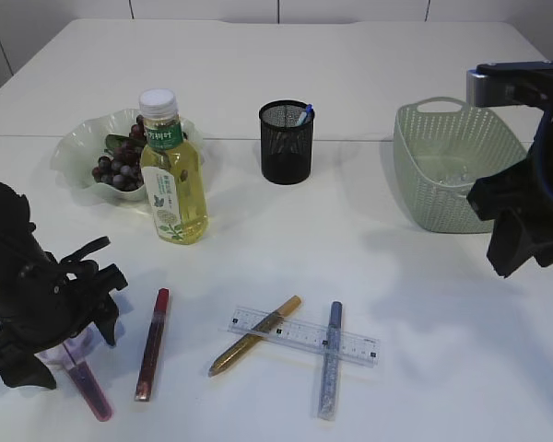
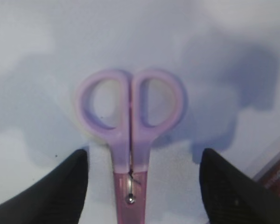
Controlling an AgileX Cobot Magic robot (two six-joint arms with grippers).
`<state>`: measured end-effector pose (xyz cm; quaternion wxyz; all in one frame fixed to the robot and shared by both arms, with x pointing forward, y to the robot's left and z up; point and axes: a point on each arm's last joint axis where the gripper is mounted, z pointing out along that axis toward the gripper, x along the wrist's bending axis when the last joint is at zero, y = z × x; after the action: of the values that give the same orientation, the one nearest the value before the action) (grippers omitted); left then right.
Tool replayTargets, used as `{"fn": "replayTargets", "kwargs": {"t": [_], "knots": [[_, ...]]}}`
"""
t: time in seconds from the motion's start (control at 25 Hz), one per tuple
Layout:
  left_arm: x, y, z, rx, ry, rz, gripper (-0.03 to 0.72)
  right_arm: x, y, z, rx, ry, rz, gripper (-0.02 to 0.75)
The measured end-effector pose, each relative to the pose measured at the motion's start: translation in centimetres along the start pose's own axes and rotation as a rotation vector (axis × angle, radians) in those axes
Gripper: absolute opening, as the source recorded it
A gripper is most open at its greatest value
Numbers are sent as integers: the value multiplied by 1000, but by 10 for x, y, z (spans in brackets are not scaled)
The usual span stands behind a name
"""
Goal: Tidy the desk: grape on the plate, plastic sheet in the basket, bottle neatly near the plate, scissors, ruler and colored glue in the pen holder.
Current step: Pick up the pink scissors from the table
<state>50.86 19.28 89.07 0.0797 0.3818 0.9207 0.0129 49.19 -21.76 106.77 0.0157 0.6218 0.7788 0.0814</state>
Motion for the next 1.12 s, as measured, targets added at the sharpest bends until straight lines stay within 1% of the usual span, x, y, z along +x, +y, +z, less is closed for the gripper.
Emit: {"fn": "replayTargets", "kwargs": {"t": [0.96, 1.12], "knots": [[1, -1, 5, 14, 24, -7, 541, 0, 0, 0, -1, 0, 0, 345], [2, -2, 7, 32, 59, -15, 531, 0, 0, 0, -1, 0, 0, 345]]}}
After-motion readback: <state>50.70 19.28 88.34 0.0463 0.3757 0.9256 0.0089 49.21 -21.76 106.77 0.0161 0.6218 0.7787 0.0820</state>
